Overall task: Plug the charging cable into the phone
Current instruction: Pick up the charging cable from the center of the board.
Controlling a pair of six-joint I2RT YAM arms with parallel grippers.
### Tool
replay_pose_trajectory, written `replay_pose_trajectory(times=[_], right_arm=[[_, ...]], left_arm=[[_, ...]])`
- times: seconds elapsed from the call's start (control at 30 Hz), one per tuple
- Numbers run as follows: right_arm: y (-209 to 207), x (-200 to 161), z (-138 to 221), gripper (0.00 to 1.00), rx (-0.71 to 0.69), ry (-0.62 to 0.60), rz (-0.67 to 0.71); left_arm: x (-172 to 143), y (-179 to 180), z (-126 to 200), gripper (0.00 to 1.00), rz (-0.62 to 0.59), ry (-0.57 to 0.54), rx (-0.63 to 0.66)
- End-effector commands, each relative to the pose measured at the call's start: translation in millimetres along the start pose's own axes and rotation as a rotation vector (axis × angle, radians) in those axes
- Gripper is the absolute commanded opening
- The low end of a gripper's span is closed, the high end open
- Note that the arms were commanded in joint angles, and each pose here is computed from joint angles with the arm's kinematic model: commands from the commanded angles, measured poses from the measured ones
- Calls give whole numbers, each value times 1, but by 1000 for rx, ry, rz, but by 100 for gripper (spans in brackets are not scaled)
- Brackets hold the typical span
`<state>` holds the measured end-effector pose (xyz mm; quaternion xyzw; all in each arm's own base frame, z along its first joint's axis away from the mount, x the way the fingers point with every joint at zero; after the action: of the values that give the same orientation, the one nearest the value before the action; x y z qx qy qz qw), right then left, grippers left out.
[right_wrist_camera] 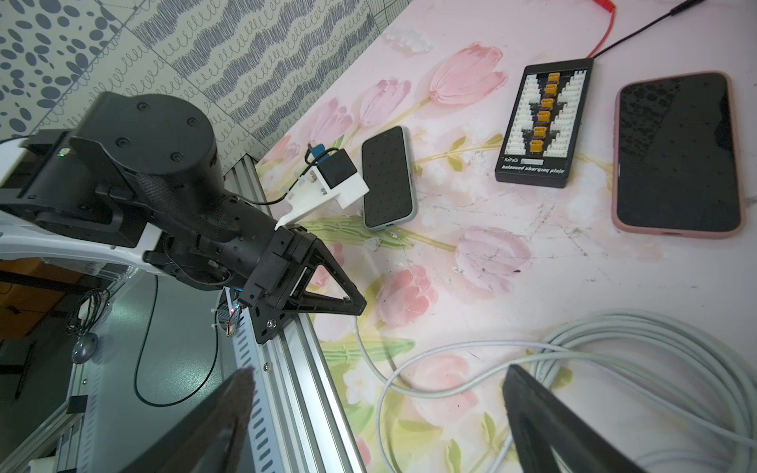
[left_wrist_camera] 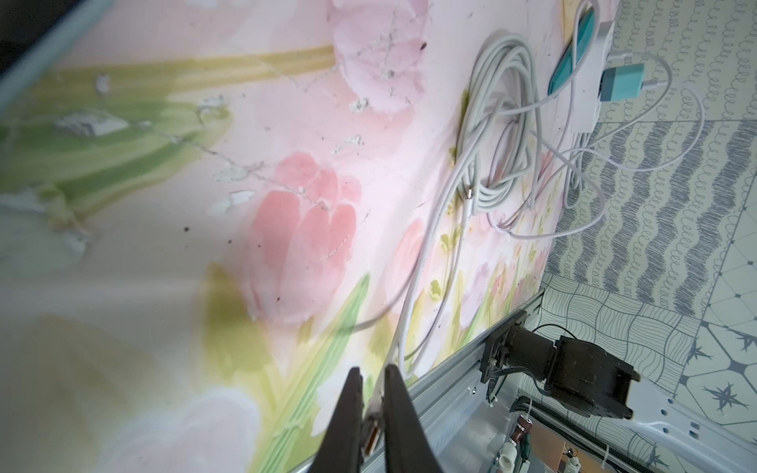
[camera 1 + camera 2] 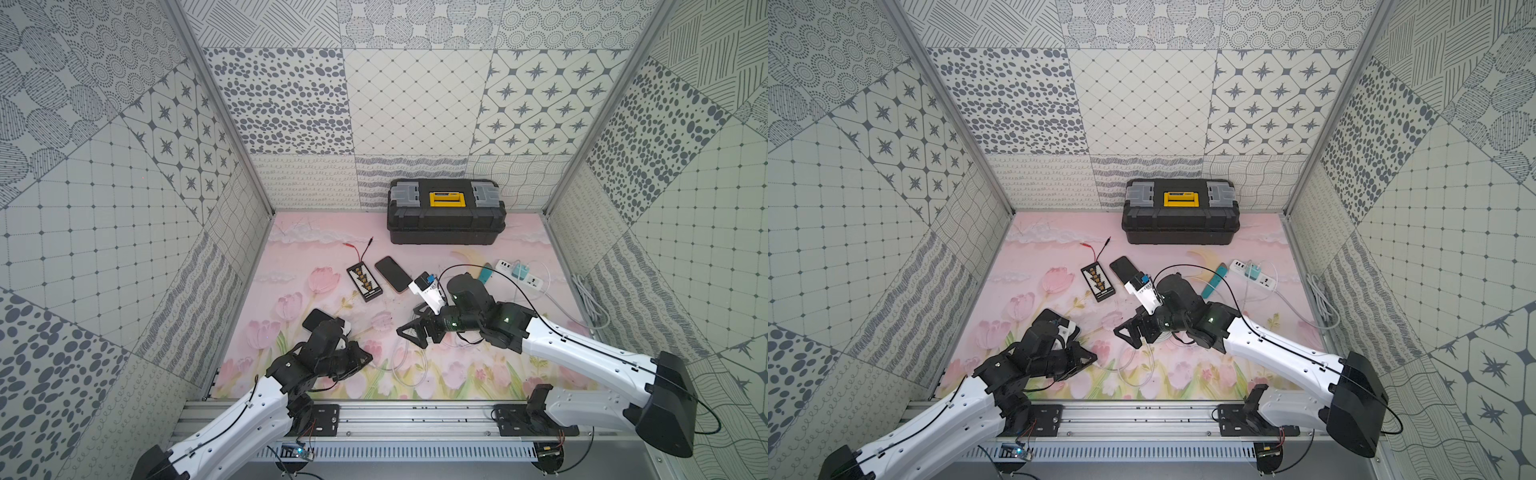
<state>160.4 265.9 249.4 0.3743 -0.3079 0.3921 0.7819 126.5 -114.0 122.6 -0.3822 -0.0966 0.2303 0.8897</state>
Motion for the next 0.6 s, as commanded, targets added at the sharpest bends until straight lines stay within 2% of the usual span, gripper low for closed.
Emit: replay_pose_trajectory(times=[0.0, 0.2, 0.37, 0.57], right_arm=[[3, -4, -5, 97, 55, -1, 27], [15, -9, -5, 94, 190, 16, 97], [17, -16, -13, 79, 230, 40, 159], [26, -16, -24, 64, 369, 64, 179]], left_arm=[[-4, -6, 9, 0, -54, 18, 7], [-1, -36, 24, 0, -190, -11, -126], [1, -80, 46, 0, -307, -4, -242], [-5, -95, 58, 0, -399, 5, -358]])
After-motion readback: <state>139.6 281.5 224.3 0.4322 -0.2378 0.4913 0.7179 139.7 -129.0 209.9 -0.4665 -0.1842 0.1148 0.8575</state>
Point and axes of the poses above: each gripper's point midway between its finger pads, its own z axis back along the fingers, its own y axis along the line the jaws close on, x = y × z, the point moved 8 cm from there along z, back along the fingers, and after that the axes turned 7 degrees about z, right-handed, at the moved point
